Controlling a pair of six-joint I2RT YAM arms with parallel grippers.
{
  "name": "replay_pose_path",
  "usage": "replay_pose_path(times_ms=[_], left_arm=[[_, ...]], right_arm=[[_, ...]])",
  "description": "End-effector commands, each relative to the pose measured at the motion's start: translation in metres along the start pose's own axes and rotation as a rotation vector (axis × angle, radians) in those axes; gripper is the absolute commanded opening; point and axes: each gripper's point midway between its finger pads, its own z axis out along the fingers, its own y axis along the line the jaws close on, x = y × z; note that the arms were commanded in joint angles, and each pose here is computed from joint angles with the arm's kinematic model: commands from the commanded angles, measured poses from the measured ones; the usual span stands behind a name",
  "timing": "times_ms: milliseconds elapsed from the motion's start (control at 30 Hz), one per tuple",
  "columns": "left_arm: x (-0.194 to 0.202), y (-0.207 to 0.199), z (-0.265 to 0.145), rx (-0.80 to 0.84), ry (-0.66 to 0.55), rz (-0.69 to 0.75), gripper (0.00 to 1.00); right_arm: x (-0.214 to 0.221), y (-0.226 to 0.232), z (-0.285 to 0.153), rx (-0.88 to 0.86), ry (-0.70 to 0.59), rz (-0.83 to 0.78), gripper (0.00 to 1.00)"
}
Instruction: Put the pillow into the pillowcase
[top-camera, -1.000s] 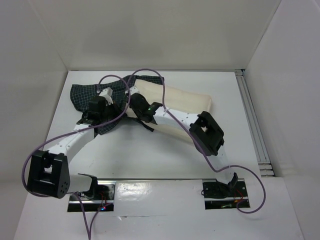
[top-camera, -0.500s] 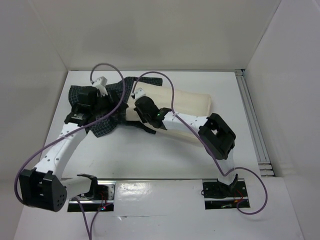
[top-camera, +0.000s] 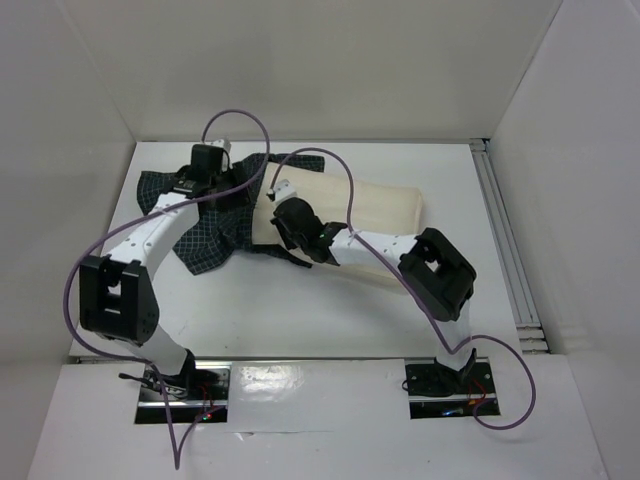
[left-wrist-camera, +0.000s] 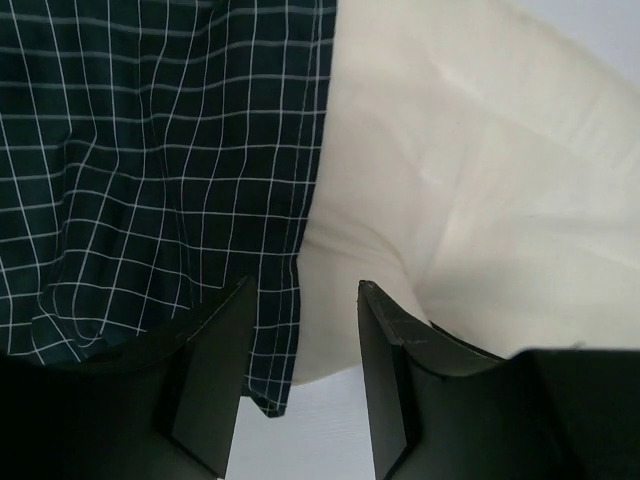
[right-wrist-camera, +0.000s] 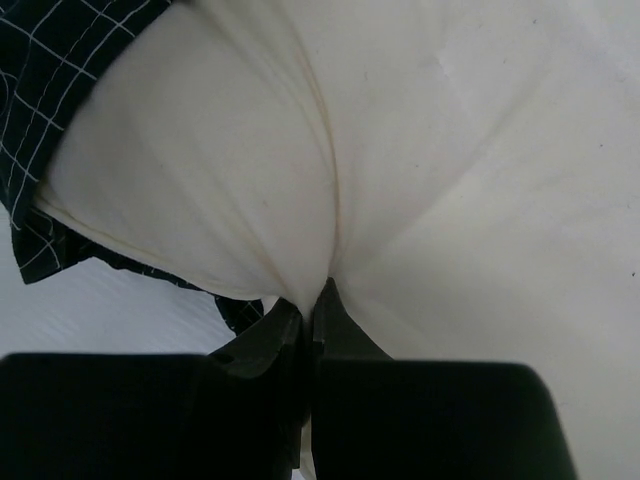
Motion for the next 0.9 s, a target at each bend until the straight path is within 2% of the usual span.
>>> replay_pose_path(times_ms=[0,200,333,467,533,633,667,767,800,867], left_arm=[[-0.008,-0.003,0.005,-0.059,-0.032,0.039,0.58],[0.001,0.002,0.027,-0.106,0.001,0.052,0.59],[0.010,0.003,0.046,-0.124,0.052,0.067,0.57],[0.011,0.007,0.052,-0.160,0.048,0.066,0.53],[0.016,0.012,0.055,-0.178,0.059,0.067,0.46],[0.014,0.016,0.055,-0.198,0.048,0.069,0.40],[0.014,0.016,0.055,-0.198,0.048,0.069,0.29],[0.011,0.014,0.052,-0.193,0.038,0.069,0.14],[0.011,0.014,0.052,-0.193,0.038,0.069,0.06],[0.003,0.006,0.048,-0.167,0.021,0.067,0.00]], right_arm=[[-0.037,0.003,-0.020,-0.033,-0.109,0.074,0.00],[-0.034,0.002,-0.022,-0.031,-0.100,0.072,0.00],[-0.032,0.000,-0.022,-0.021,-0.093,0.069,0.00],[-0.032,0.000,-0.022,-0.020,-0.093,0.060,0.00],[-0.031,0.006,-0.023,-0.037,-0.091,0.055,0.00],[-0.036,0.006,-0.024,-0.039,-0.100,0.058,0.00],[-0.034,0.006,-0.024,-0.037,-0.092,0.055,0.00],[-0.034,0.006,-0.024,-0.037,-0.091,0.055,0.00],[-0.034,0.006,-0.024,-0.037,-0.092,0.046,0.00],[-0.034,0.006,-0.024,-0.037,-0.092,0.046,0.00]])
